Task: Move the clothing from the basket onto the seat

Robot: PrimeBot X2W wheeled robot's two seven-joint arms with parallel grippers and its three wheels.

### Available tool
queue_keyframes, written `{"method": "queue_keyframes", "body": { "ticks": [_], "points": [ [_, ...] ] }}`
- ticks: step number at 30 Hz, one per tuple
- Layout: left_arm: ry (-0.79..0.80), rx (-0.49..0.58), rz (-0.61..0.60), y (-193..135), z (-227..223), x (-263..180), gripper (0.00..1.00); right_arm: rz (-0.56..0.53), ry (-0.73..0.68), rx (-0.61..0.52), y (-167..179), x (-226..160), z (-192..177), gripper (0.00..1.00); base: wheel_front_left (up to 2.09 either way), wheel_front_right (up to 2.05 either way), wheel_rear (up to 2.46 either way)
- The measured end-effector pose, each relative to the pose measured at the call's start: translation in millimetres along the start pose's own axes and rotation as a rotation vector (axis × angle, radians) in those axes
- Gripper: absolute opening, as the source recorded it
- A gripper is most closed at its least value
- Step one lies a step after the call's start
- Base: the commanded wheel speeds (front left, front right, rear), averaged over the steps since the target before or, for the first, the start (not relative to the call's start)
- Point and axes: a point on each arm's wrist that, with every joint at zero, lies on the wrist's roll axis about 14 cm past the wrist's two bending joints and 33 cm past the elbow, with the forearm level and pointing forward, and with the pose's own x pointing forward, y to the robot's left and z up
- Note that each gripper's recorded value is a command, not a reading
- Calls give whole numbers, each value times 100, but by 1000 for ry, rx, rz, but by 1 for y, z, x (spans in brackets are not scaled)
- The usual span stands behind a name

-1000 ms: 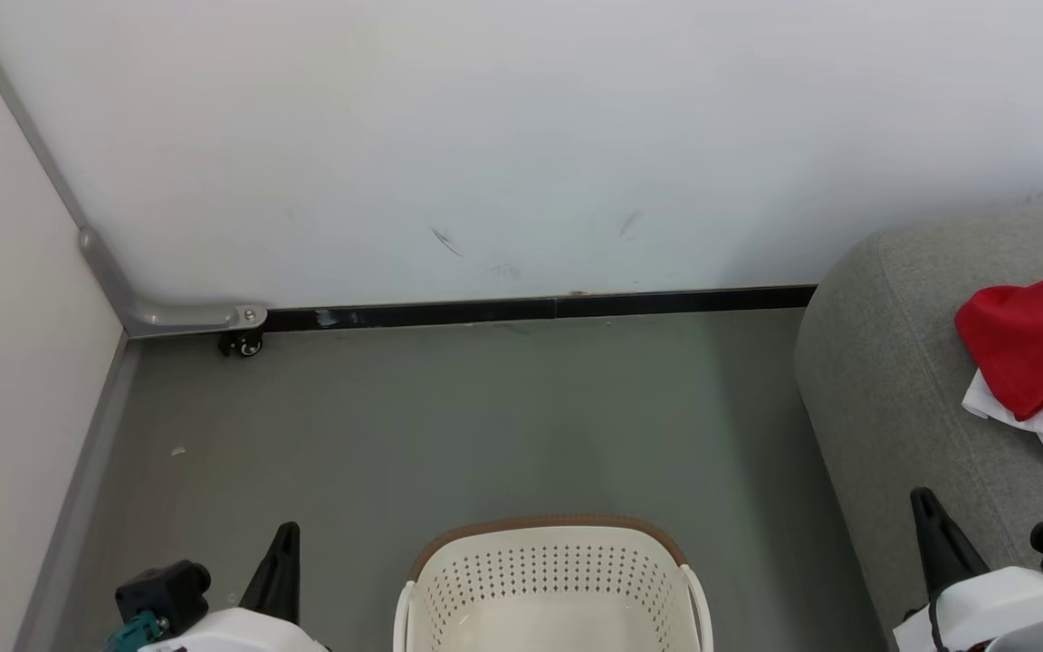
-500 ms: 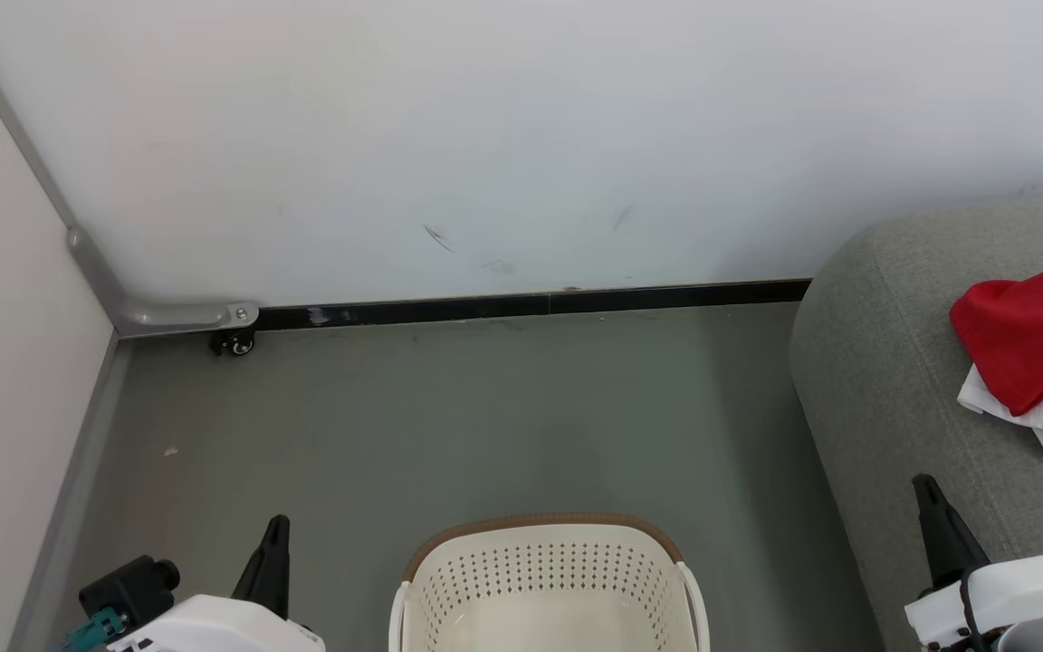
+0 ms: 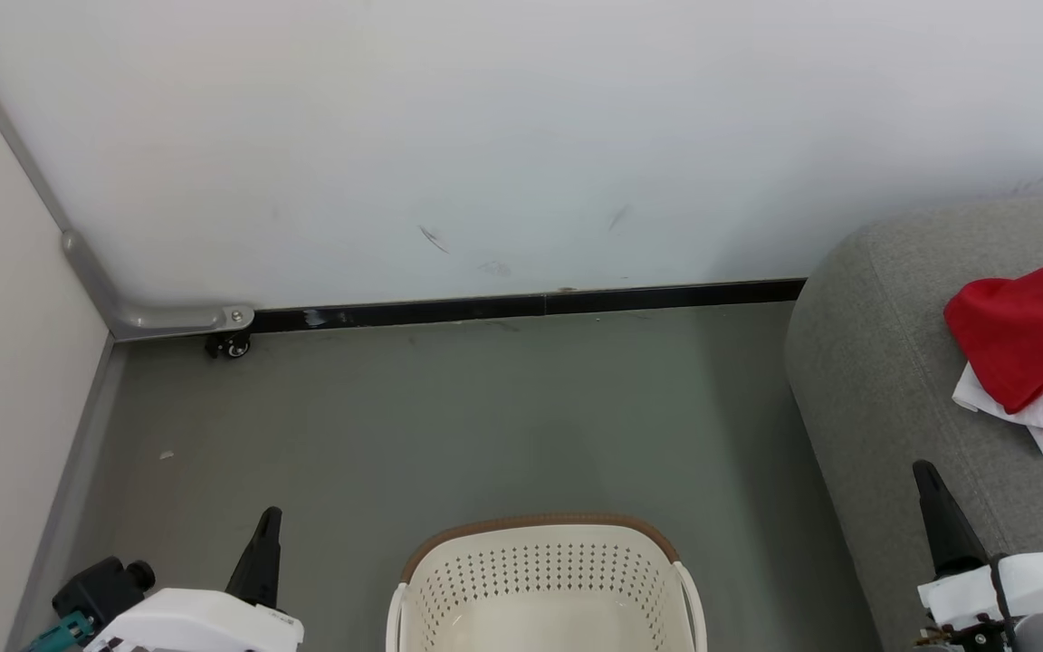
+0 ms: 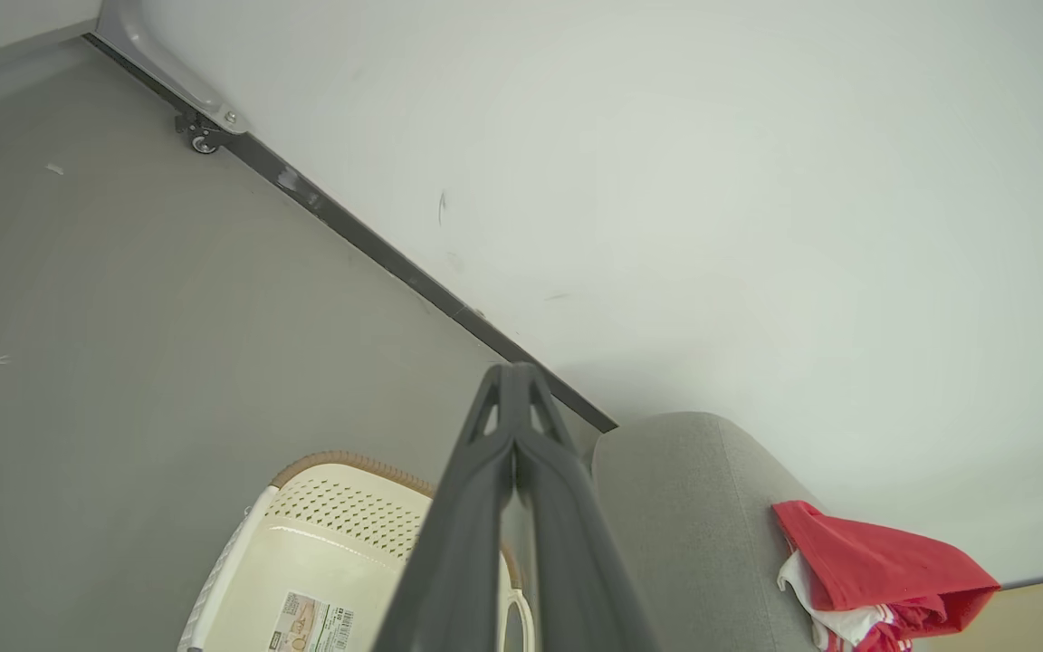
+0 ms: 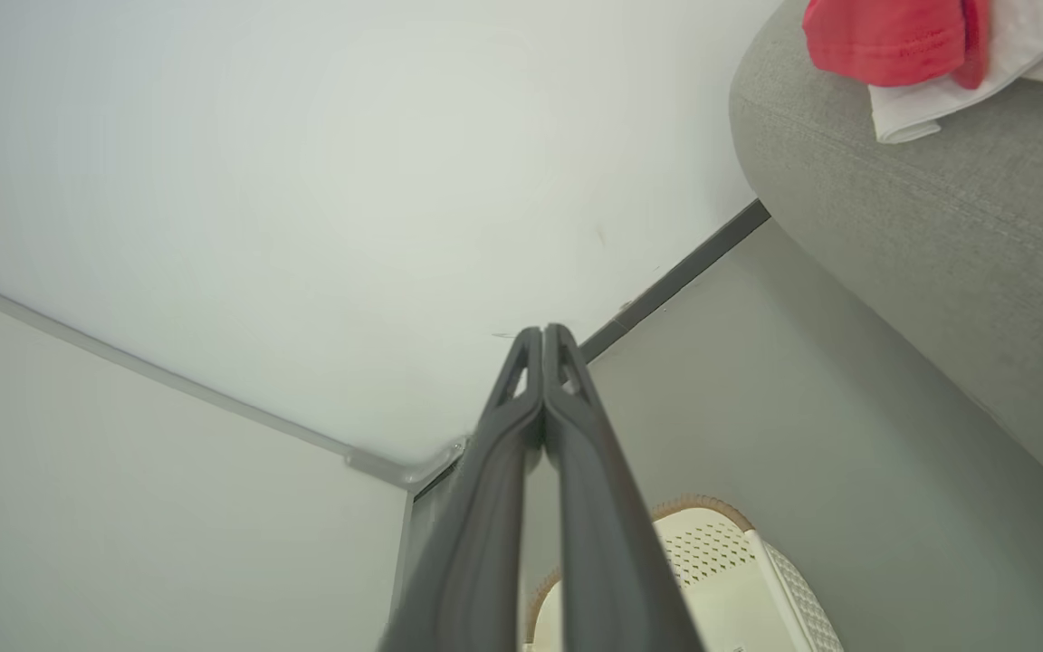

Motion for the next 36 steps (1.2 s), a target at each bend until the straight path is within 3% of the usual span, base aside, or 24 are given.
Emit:
{"method": "queue_keyframes", "body": {
  "ticks": [36],
  "points": [
    [-23, -521, -59, -5, 17, 4, 0, 120, -73, 527, 20, 5, 17, 0, 0, 0, 0]
  ]
}}
